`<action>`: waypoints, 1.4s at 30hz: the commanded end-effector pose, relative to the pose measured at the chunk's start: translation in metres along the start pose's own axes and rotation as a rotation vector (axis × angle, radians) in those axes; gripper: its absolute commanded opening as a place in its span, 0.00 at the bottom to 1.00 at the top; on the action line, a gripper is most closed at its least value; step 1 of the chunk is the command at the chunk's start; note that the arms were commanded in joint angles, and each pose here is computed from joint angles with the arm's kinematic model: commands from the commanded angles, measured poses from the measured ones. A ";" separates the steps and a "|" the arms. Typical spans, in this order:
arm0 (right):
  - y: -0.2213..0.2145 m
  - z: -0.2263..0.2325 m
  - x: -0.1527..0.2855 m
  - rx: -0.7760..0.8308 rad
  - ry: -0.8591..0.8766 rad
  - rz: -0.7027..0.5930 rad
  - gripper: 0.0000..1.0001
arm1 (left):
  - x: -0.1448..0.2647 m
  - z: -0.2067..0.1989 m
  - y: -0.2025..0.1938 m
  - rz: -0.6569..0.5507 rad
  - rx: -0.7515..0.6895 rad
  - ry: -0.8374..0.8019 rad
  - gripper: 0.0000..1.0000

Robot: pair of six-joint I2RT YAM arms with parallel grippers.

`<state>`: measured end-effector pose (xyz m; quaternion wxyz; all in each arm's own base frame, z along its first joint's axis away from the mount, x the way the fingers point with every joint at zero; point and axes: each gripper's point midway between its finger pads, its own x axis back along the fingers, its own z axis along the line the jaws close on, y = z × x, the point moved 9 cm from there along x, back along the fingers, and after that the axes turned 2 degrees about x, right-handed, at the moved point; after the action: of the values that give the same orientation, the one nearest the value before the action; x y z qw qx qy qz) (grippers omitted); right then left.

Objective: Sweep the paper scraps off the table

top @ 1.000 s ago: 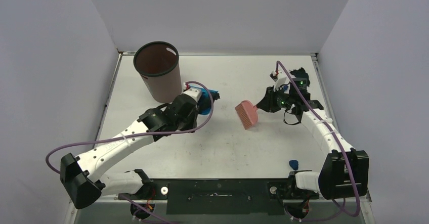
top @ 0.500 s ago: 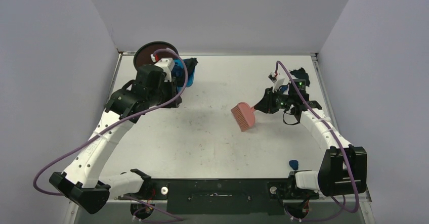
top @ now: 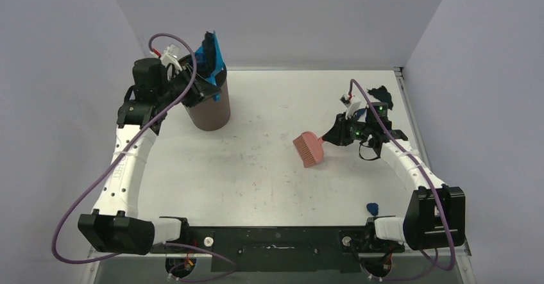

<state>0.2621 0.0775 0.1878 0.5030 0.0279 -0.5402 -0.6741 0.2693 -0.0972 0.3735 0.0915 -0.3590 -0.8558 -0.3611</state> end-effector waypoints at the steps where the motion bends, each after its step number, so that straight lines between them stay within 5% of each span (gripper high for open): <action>1: 0.013 0.007 0.008 0.083 0.021 -0.079 0.05 | -0.004 -0.017 0.036 -0.071 0.120 -0.302 0.00; 8: 0.013 0.007 0.010 0.088 0.019 -0.085 0.05 | -0.011 0.001 0.046 -0.160 0.460 -0.682 0.00; 16: 0.013 0.008 0.011 0.091 0.024 -0.088 0.05 | -0.009 0.012 0.044 -0.175 0.521 -0.723 0.00; 25: 0.014 0.007 0.011 0.095 0.019 -0.090 0.05 | -0.011 0.005 0.026 -0.142 0.368 -0.630 0.00; 36: 0.027 0.003 0.023 -0.003 0.053 -0.134 0.05 | -0.045 -0.005 -0.075 0.228 -0.080 -0.296 0.00; 42: 0.065 -0.018 0.042 0.121 -0.176 -0.136 0.05 | -0.039 0.019 -0.132 0.444 -0.296 -0.073 0.00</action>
<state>0.2671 0.0535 0.2106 0.4698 0.0149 -0.5340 -0.7027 0.2404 -0.1787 0.2910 0.0357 -0.5345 -0.7814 -0.3200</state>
